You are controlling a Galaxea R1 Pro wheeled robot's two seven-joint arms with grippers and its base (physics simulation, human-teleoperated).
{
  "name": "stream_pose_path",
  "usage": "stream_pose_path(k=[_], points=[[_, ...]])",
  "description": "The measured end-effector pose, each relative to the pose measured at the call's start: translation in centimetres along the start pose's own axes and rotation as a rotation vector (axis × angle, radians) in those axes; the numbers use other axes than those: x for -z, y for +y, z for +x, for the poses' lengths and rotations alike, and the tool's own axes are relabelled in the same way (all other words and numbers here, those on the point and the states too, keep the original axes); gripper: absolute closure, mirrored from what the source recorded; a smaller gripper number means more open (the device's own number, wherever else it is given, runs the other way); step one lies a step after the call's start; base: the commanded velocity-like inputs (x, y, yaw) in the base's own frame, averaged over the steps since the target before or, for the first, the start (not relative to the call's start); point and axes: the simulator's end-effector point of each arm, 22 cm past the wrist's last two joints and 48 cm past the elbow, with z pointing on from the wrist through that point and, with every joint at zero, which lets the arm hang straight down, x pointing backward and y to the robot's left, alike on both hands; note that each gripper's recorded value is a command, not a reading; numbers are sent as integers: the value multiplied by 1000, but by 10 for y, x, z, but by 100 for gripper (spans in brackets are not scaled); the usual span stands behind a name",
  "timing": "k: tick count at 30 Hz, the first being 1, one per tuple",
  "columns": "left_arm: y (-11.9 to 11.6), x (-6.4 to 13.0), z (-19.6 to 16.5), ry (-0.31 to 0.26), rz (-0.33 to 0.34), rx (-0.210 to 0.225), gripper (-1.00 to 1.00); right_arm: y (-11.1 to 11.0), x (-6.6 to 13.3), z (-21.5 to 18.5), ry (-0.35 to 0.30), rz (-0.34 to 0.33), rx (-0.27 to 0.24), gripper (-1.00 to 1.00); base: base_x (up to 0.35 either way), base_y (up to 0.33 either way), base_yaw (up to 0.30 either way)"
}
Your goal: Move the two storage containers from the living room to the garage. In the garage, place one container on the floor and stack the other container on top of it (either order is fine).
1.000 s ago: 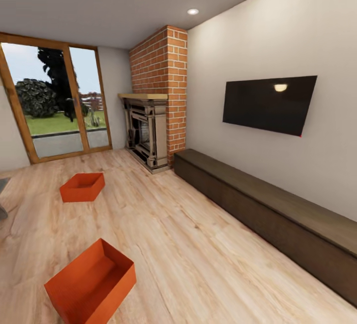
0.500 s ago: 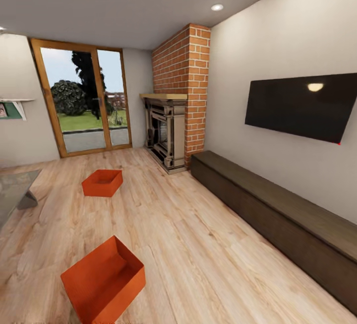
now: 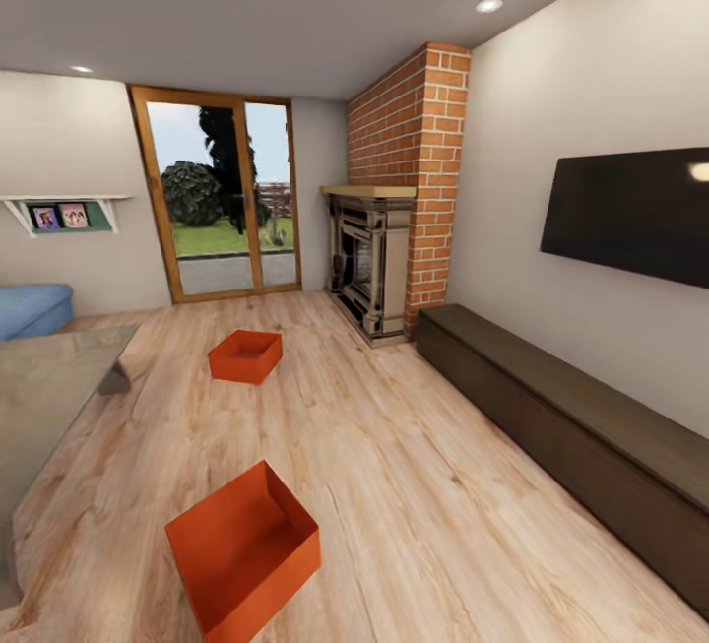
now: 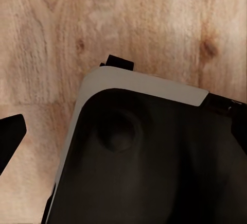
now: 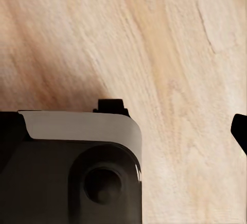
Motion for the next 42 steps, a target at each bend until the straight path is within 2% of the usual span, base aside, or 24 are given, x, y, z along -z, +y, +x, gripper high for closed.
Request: stream_pose_path(k=[19,42], points=[[0,0,0,-1,-1,0,-100,0,0,0,0,0,-2,-100,318,-6,274],[0,0,0,0,-1,0,-100,0,0,0,1,0,-2,-100,241,-149,274]])
